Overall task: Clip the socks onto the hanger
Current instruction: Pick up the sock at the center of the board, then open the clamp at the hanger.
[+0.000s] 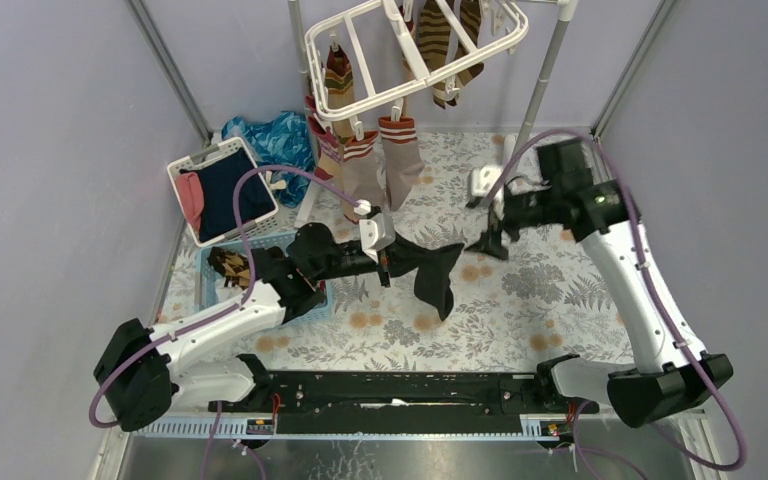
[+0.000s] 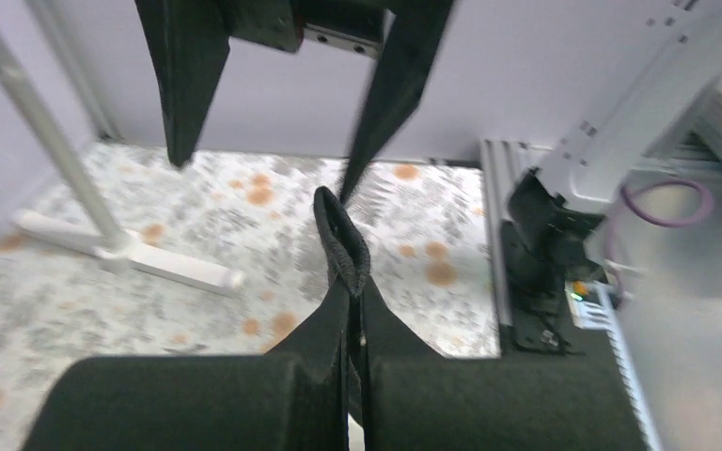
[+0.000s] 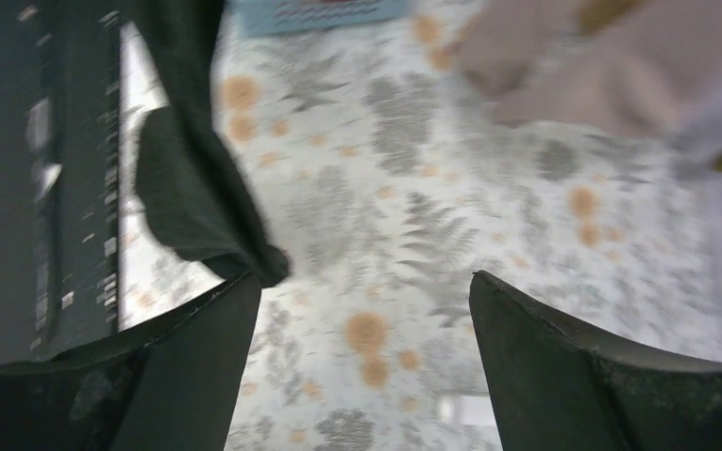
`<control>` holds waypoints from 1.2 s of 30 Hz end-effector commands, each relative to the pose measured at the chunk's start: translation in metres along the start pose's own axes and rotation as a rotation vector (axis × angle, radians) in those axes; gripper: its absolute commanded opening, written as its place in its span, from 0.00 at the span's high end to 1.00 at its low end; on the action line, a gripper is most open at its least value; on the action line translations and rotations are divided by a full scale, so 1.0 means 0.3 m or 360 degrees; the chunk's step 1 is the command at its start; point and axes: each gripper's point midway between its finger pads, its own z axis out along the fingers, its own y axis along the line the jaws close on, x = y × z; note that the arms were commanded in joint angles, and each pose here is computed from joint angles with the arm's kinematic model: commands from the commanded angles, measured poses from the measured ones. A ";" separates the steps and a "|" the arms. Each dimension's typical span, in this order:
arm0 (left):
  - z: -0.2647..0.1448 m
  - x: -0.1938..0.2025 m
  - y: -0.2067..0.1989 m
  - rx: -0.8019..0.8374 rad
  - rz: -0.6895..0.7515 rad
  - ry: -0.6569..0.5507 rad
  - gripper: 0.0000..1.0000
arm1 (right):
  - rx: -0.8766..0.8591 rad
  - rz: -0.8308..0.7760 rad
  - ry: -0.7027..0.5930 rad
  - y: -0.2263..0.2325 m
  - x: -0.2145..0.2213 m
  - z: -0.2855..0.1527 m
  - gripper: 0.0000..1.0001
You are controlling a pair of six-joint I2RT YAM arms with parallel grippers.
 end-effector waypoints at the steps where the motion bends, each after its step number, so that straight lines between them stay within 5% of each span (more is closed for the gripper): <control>1: -0.006 -0.122 0.099 -0.0253 0.0305 -0.0221 1.00 | 0.0290 -0.0023 -0.0291 -0.206 -0.137 -0.151 0.10; 6: 0.019 -0.162 0.156 -0.0341 0.0430 -0.0272 1.00 | 0.0348 -0.0093 -0.0516 -0.315 -0.178 -0.218 0.06; 14: 0.027 -0.215 0.194 -0.0423 0.0500 -0.0381 1.00 | 0.0098 0.0043 -0.0758 -0.238 -0.137 -0.136 0.01; 30: 0.068 -0.252 0.191 -0.0369 0.0451 -0.0567 1.00 | -0.0105 0.0173 -0.0890 -0.211 -0.135 -0.066 0.07; 33: 0.070 -0.253 0.192 -0.0368 0.0450 -0.0570 1.00 | -0.0139 0.0180 -0.0906 -0.202 -0.140 -0.061 0.13; 36: 0.069 -0.255 0.193 -0.0371 0.0446 -0.0579 1.00 | -0.0160 0.0189 -0.0918 -0.194 -0.144 -0.062 0.32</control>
